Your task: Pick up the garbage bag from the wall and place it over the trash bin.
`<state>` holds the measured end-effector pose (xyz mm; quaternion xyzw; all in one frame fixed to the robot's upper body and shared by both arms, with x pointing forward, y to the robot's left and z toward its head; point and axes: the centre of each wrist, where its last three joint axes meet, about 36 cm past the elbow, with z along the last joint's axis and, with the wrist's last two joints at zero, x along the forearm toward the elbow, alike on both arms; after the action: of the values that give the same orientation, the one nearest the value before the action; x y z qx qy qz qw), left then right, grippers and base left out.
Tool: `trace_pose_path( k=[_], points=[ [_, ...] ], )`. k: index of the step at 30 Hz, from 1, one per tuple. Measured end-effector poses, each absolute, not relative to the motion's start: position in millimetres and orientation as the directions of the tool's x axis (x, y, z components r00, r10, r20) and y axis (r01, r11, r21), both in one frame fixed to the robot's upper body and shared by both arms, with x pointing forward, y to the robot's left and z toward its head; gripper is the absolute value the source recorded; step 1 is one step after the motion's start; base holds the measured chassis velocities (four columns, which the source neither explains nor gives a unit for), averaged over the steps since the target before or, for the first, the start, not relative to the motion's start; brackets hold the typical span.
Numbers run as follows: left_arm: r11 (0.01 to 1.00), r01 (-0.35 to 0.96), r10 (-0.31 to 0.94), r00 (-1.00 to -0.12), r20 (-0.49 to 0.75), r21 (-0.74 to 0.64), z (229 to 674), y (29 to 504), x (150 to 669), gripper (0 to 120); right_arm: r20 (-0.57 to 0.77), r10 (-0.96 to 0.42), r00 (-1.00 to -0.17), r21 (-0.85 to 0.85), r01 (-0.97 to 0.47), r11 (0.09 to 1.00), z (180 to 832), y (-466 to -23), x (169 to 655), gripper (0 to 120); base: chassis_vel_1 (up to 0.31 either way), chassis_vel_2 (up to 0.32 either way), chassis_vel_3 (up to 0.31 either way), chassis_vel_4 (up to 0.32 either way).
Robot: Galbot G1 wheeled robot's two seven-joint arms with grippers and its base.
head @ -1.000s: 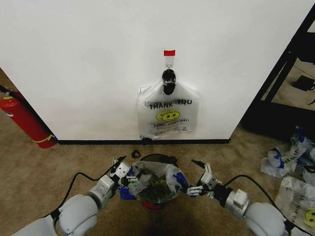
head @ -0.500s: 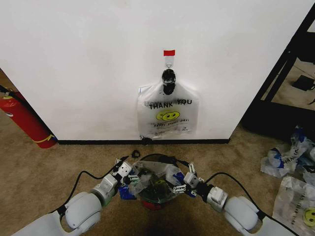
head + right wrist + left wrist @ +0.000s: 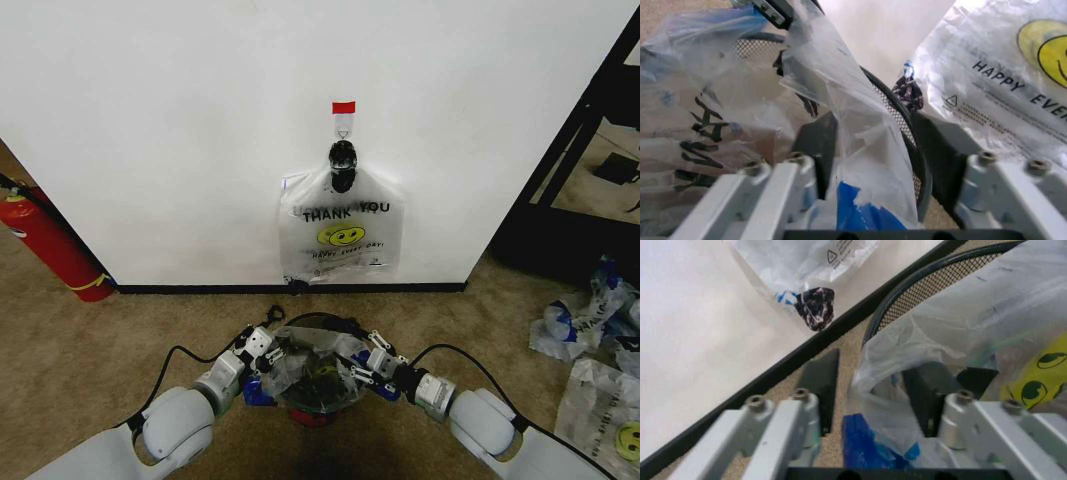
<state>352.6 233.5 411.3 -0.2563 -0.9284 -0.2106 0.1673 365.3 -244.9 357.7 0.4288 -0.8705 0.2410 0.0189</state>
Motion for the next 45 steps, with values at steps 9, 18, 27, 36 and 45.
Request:
trace_pose_path(
  k=[9,18,27,36,45],
  points=[
    [0.786,0.546,0.41,-0.811,0.417,0.29,411,231,354,3,0.227,-0.727,-0.649,-0.296,-0.757,0.583,355,-245,362,10,0.0,0.0,0.0,0.0],
    [0.785,0.545,0.414,-0.815,0.405,0.294,416,233,354,0,0.214,-0.719,-0.661,-0.218,-0.75,0.625,358,-241,367,0,0.0,0.0,0.0,0.0],
    [0.793,0.537,0.415,-0.822,0.391,0.287,410,226,372,0,0.204,-0.656,-0.727,-0.07,-0.679,0.731,352,-233,388,0,0.0,0.0,0.0,0.0],
    [0.802,0.542,0.413,-0.807,0.421,0.253,396,205,409,0,0.205,-0.613,-0.763,0.059,-0.615,0.786,343,-215,414,0,0.0,0.0,0.0,0.0],
    [0.827,0.504,0.378,-0.826,0.418,0.25,401,221,428,0,0.215,-0.58,-0.785,0.093,-0.575,0.813,341,-213,422,0,0.0,0.0,0.0,0.0]
  ],
)
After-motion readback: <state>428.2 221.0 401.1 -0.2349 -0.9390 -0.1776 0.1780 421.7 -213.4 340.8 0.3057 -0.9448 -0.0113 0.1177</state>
